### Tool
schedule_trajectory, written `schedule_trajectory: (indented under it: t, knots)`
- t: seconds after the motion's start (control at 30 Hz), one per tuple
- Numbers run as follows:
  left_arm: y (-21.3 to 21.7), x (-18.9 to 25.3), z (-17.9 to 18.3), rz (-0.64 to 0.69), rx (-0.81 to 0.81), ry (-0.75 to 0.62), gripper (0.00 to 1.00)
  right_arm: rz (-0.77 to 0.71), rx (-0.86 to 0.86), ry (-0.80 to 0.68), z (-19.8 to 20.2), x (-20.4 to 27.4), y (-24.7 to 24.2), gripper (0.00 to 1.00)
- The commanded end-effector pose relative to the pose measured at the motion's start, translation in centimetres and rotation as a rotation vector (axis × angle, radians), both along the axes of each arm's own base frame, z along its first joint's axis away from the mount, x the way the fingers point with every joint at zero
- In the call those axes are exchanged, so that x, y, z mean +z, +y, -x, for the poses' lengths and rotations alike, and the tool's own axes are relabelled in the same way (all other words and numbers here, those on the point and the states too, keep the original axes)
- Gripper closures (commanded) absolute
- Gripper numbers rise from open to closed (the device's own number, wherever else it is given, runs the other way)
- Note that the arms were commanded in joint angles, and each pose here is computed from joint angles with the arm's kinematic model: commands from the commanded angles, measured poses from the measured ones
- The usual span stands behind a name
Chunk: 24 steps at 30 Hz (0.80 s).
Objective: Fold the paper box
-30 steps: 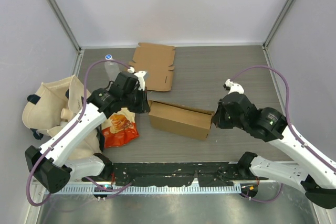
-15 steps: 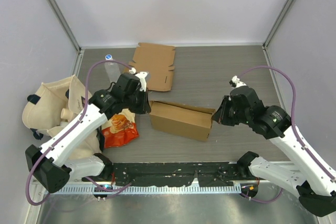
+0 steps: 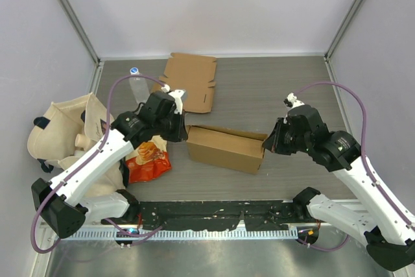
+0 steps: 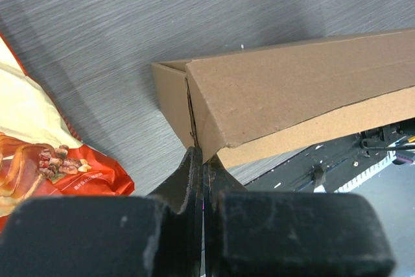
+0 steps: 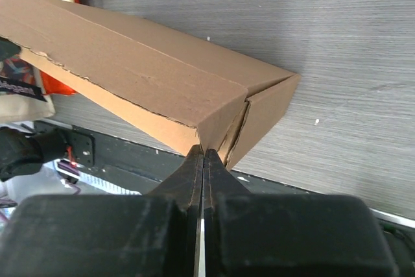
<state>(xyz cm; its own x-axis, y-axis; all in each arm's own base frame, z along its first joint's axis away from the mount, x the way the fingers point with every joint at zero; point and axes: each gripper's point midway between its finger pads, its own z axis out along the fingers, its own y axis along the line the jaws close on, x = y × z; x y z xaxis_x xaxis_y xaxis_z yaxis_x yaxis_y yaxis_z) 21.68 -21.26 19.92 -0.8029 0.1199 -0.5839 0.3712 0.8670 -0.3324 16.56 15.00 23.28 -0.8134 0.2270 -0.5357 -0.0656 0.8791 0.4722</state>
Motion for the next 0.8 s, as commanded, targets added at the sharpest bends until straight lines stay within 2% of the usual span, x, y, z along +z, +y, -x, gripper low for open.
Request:
schedule_trajectory:
  t: [0.0, 0.17, 0.4, 0.53, 0.77]
  knots:
    - [0.8, -1.9, 1.3, -0.059, -0.012, 0.062, 1.00, 0.131, 0.052, -0.021, 0.2, -0.7, -1.7, 0.99]
    - [1.1, -2.2, 1.3, -0.080, -0.011, 0.062, 1.00, 0.177, 0.153, 0.004, 1.1, -1.6, -1.7, 0.99]
    - [1.2, -2.4, 1.3, -0.088, -0.010, 0.066, 1.00, 0.235, 0.182, 0.026, 1.2, -3.0, -2.3, 0.99]
    - [1.4, -2.6, 1.3, -0.101, -0.008, 0.067, 1.00, 0.294, 0.166, 0.001, 0.7, -1.8, -3.3, 0.99]
    - [1.4, -2.7, 1.3, -0.102, -0.010, 0.072, 1.00, 0.299, 0.203, 0.016, 1.2, -1.9, -3.2, 0.99]
